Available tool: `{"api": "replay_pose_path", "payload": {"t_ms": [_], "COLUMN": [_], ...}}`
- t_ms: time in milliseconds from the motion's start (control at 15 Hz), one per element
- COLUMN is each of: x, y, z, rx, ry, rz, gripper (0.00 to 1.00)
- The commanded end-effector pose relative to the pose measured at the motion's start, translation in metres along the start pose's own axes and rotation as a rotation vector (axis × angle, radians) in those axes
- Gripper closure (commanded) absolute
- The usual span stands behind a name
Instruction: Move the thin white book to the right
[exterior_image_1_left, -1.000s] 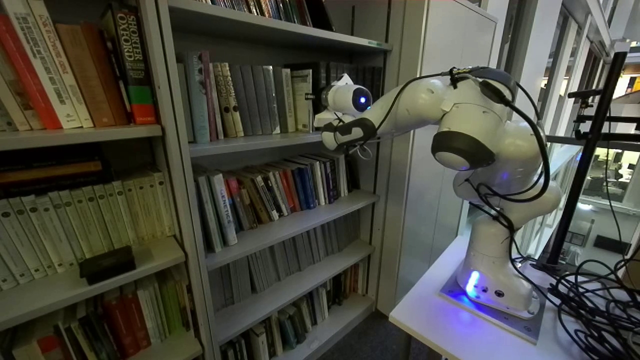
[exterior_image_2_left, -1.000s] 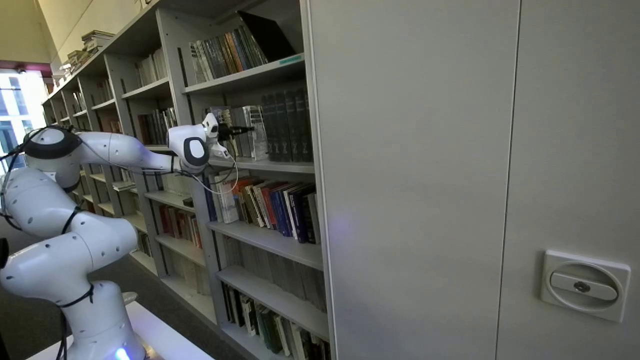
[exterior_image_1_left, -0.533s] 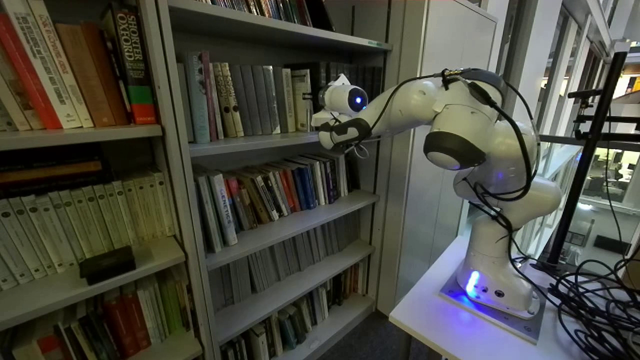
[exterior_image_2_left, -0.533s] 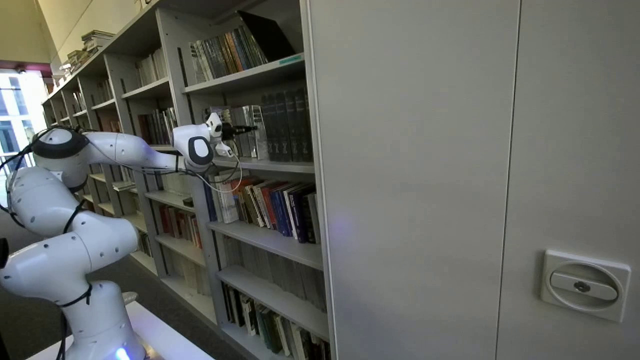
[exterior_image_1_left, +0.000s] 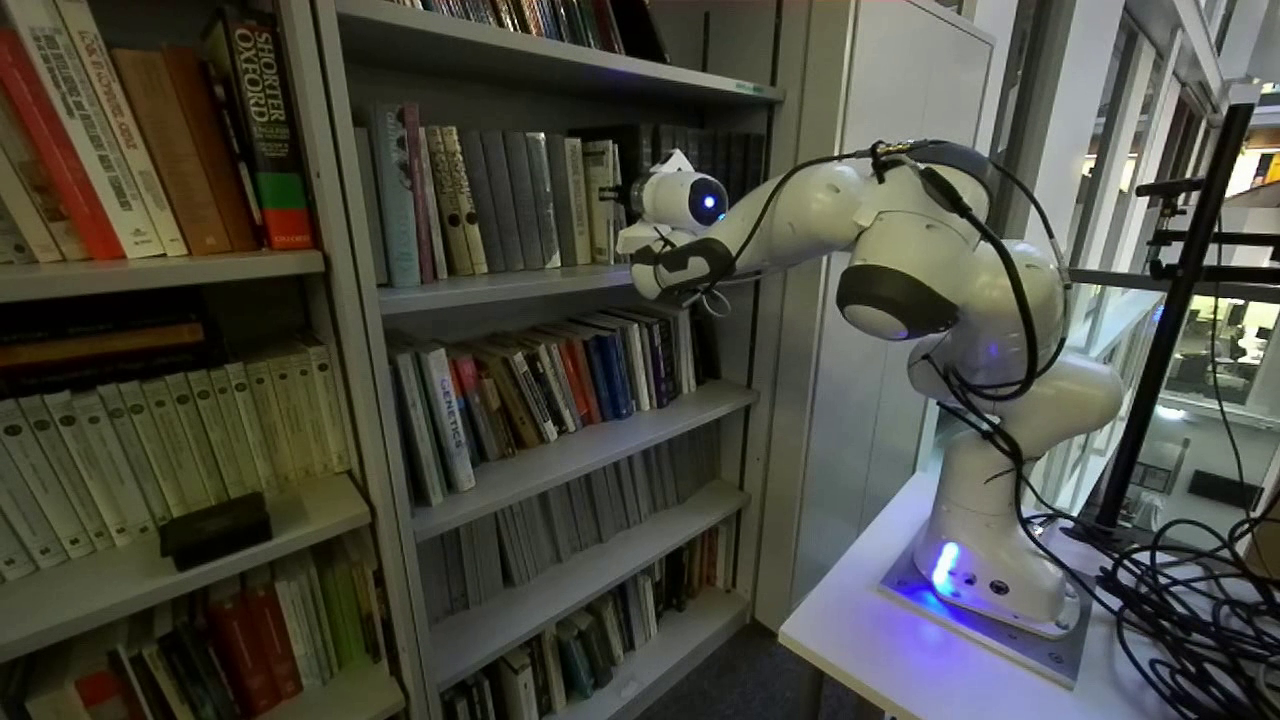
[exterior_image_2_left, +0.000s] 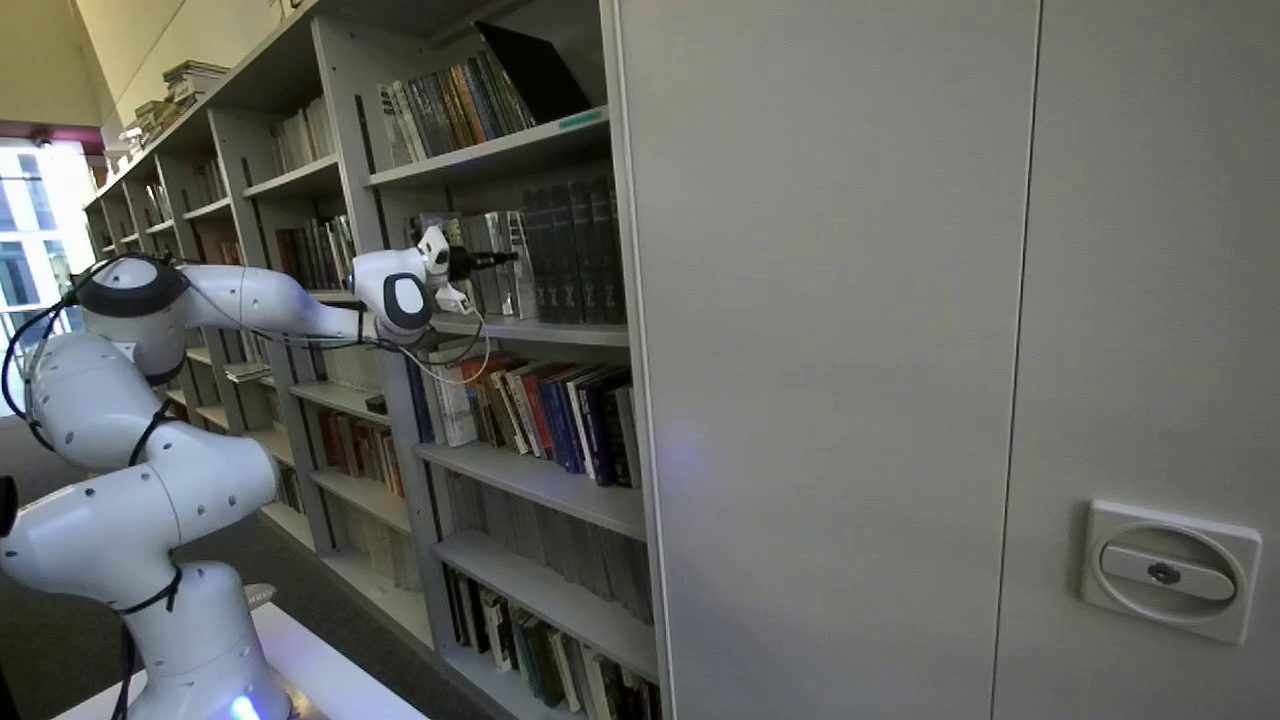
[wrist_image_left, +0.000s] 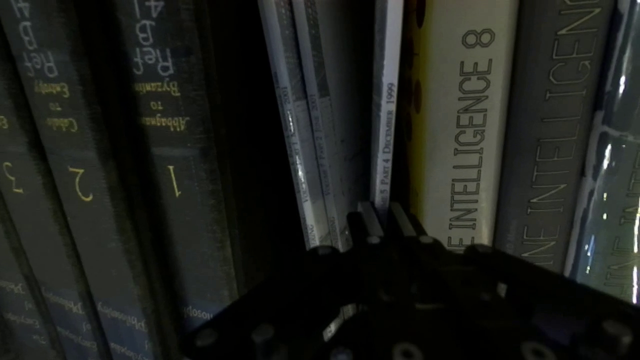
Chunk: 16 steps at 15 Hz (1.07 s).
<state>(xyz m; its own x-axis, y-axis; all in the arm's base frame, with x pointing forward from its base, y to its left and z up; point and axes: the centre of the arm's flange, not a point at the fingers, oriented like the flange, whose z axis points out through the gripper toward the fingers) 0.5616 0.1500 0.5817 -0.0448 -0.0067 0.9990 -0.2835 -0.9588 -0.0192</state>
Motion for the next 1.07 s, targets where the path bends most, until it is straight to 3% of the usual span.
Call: {"api": "replay_pose_path", "payload": {"t_ms": [0,1000], "x": [0.01,0.0101], "y": [0.0015,-0.0067], "z": [0.0101,0.0134], "rx": [0.011,0.023], "ry": [0.028,0.029], "rz": [0.02,0.015], "gripper": [0.98,0.98]}}
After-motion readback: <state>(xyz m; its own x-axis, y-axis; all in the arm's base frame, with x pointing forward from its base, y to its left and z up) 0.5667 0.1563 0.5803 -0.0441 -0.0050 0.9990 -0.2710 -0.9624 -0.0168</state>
